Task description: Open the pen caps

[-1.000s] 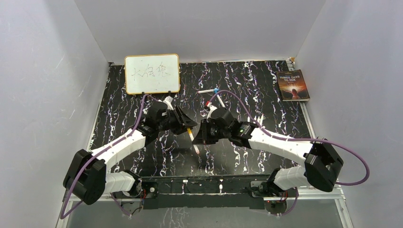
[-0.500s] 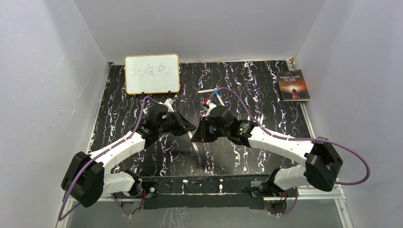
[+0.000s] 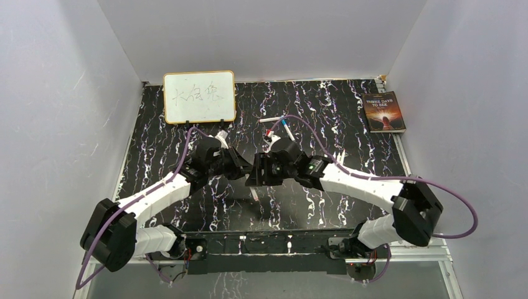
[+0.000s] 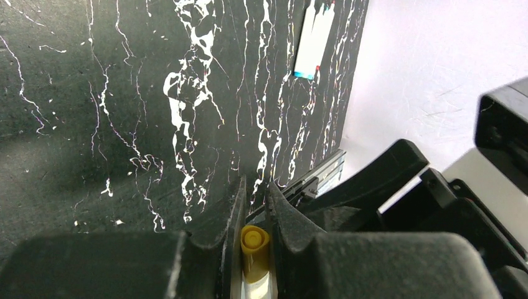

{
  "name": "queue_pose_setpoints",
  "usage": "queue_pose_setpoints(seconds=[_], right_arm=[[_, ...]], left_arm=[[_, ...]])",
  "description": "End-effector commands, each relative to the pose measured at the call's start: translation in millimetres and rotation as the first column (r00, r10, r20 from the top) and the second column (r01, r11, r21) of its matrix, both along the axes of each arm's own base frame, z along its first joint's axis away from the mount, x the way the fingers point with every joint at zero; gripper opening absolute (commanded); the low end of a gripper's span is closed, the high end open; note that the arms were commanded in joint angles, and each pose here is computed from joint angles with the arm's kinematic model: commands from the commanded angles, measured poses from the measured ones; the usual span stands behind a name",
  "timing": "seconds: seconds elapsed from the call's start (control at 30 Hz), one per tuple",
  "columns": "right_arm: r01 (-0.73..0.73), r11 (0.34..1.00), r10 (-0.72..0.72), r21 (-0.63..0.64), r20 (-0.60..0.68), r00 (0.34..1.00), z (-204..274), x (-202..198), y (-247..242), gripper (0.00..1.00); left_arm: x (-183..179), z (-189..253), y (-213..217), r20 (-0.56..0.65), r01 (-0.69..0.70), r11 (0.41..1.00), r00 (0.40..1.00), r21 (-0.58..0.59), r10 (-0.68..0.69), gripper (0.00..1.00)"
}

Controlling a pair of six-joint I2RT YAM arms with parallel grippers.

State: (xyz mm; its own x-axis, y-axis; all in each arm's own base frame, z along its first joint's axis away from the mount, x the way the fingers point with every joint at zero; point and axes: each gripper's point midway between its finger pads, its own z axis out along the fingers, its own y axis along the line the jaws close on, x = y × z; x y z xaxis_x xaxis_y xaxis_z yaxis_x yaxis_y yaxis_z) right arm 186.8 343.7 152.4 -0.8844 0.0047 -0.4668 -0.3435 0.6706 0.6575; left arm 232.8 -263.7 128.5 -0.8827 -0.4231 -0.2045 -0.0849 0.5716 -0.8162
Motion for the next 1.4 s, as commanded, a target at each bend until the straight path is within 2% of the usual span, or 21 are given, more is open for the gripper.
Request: queue_pose_setpoints(seconds=[0.0, 0.07, 0.1, 0.13, 0.17, 0.37, 0.7, 0.83, 0.93, 1.03, 1.13, 1.23, 1.37], right_arm=[[-0.033, 0.998, 0.031, 0.061, 0.030, 0.999, 16.7, 8.8, 23.9, 0.50], [-0.049, 0.997, 0.048, 0.058, 0.020, 0.999, 12.1, 5.3, 29.0, 0.40], [-0.058, 0.997, 0.057, 0.056, 0.019, 0.998, 10.2, 2.6, 31.8, 0.22], [-0.066, 0.996, 0.065, 0.057, 0.018, 0.998, 9.8, -2.0, 34.6, 0.09], [-0.067, 0.996, 0.066, 0.056, 0.016, 0.998, 9.1, -4.0, 35.3, 0.00], [-0.083, 0.996, 0.082, 0.046, 0.010, 0.997, 5.1, -33.6, 32.4, 0.00], [-0.047, 0.998, 0.049, 0.046, -0.045, 0.998, -8.4, -86.0, 1.4, 0.00], [-0.008, 1.000, 0.009, 0.026, -0.039, 0.999, -10.0, -89.1, -11.2, 0.00], [0.091, 0.992, -0.089, -0.091, 0.027, 0.996, -12.3, -67.6, -32.1, 0.00], [0.222, 0.936, -0.204, -0.272, 0.093, 0.975, -24.9, -25.1, -70.7, 0.00], [0.322, 0.881, -0.296, -0.348, 0.126, 0.947, -34.2, 22.5, -109.8, 0.00], [0.410, 0.808, -0.381, -0.424, 0.157, 0.911, -45.4, 63.7, -150.6, 0.00], [0.465, 0.689, -0.434, -0.556, 0.197, 0.879, -65.9, 98.9, -193.6, 0.00]], left_arm=[[2.5, 15.0, -6.0, 0.031, 0.006, 1.000, 1.000, -0.031, -0.005, 0.00], [4.5, 16.7, -7.1, 0.035, 0.004, 0.999, 0.999, -0.035, -0.003, 0.00], [5.4, 17.5, -7.7, 0.037, 0.003, 0.999, 0.999, -0.037, -0.002, 0.00], [6.6, 18.1, -8.3, 0.041, 0.004, 0.999, 0.999, -0.035, -0.002, 0.00], [8.2, 18.2, -8.1, 0.044, 0.001, 1.000, 0.999, -0.029, 0.000, 0.00], [28.8, 18.9, -4.0, 0.079, -0.028, 0.999, 0.997, 0.017, 0.027, 0.00], [107.0, 31.9, 28.1, 0.088, -0.143, 0.989, 0.985, -0.028, 0.145, 0.00], [128.9, 40.1, 37.9, 0.102, -0.162, 0.987, 0.981, -0.021, 0.164, 0.00], [124.5, 35.0, 44.4, 0.092, -0.157, 0.987, 0.984, 0.036, 0.153, 0.00], [106.4, 20.3, 52.9, 0.067, -0.131, 0.986, 0.990, 0.101, 0.125, 0.00], [81.9, -0.2, 68.2, 0.033, -0.121, 0.976, 0.993, 0.182, 0.117, 0.00], [57.7, -8.3, 85.2, 0.032, -0.120, 0.960, 0.993, 0.252, 0.116, 0.00], [32.9, -25.5, 104.5, 0.011, -0.116, 0.934, 0.993, 0.339, 0.119, 0.00]])
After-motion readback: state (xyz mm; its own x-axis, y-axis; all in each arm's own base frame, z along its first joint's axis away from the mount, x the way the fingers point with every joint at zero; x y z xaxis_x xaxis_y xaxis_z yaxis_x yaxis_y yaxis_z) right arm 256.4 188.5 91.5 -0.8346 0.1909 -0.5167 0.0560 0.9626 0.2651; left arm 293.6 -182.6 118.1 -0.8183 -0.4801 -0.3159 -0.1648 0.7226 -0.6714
